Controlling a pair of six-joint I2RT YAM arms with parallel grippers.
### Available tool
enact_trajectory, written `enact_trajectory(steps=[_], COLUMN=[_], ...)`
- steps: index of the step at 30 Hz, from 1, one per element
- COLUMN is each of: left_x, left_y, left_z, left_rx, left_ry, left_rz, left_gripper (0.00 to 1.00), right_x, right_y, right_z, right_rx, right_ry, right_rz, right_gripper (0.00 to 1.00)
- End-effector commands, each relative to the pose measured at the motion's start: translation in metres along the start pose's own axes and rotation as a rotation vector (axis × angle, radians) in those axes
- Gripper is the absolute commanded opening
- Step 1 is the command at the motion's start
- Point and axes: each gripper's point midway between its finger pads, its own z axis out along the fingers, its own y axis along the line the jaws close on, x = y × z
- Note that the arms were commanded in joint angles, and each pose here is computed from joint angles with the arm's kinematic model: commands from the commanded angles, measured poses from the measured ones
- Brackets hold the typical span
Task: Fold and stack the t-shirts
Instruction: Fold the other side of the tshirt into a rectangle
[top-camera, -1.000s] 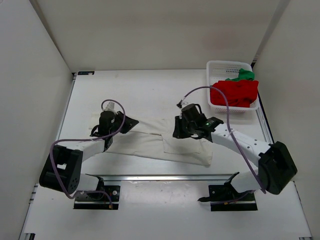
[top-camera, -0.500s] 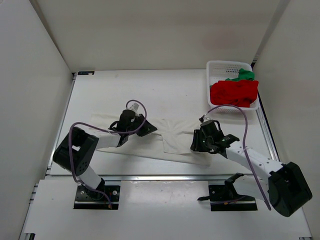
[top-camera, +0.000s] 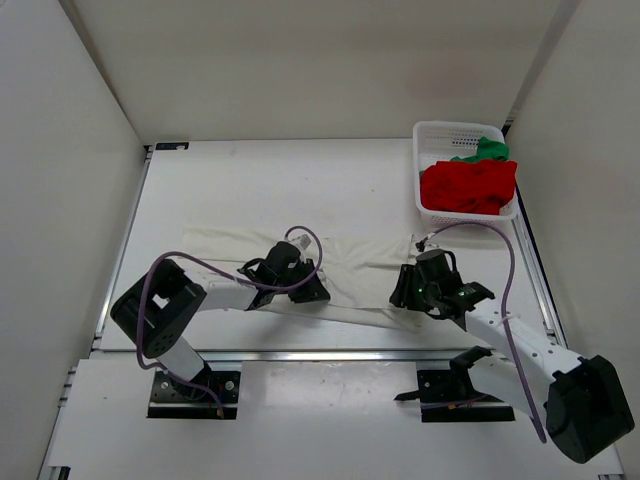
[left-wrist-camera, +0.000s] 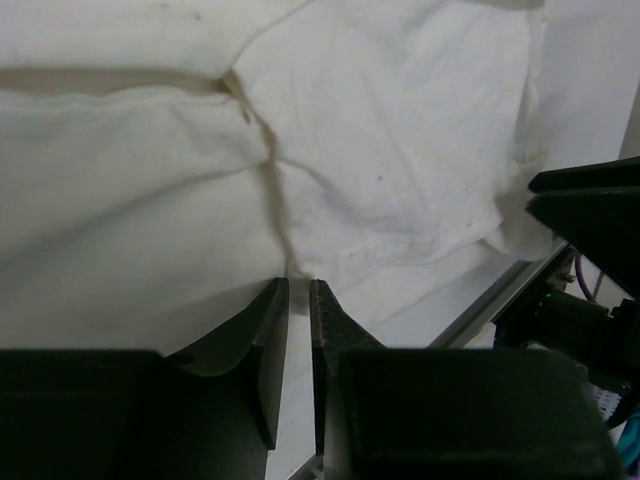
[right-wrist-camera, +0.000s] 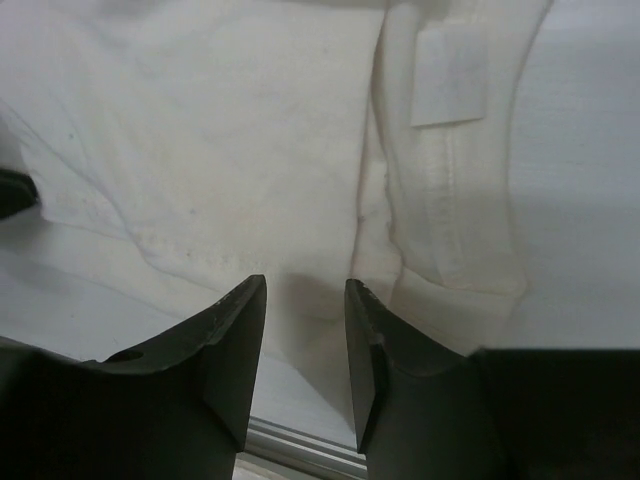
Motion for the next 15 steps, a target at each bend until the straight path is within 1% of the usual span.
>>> enact_trajectory(steps=[1,2,3,5,6,7,8,10,12,13,15], left_x=[-0.002,-0.002,0.0,0.003,0.004,0.009,0.011,0.015,0.017,0.019,0.016], left_y=[0.004,0.001,0.004,0.009,0.003,0.003,-0.002,-0.009,-0.014,-0.014,-0.017], left_z=[-0.005,-0.007,-0.007,-0.002,-0.001,0.003,0.007,0.01,0.013,0.012,0.007], left_rx=[-0.046,-0.042,-0.062,-0.084,-0.058,-0.051,-0.031,-0.016,0.002,0.007,0.034], left_ry=[-0.025,-0.024,-0.023,-0.013,-0.009,0.014,0.025,0.04,0.051,0.058,0.053], left_rz=[0.037,0.045,0.051,0.046,0.046,0.039,0.036,0.04,0.035,0.018,0.004], left_gripper=[0.27,0.28,0.31,0.36,0.38,0.41,0.43,0.43,0.36,0.27,0.11], right_x=[-0.004,-0.004,-0.002,0.0,0.005,0.012,0.017,0.022,0.025,0.024,0.025], right_y=[-0.008,-0.011,-0.016,-0.021,-0.024,-0.026,-0.03,-0.029,-0.033,-0.035,-0.034], right_z=[-0.002,-0.002,-0.002,-0.002,0.0,0.001,0.003,0.003,0.005,0.005,0.007], right_rx=[0.004,0.015,0.026,0.026,0.029,0.027,0.032,0.032,0.038,0.036,0.016], right_ry=[-0.031,-0.034,-0.034,-0.034,-0.024,-0.014,-0.017,-0.015,-0.018,-0.026,-0.028], right_rz=[0.036,0.046,0.051,0.076,0.087,0.103,0.111,0.129,0.144,0.157,0.168], right_gripper=[0.36,0.36,0.38,0.38,0.39,0.37,0.32,0.25,0.19,0.14,0.08])
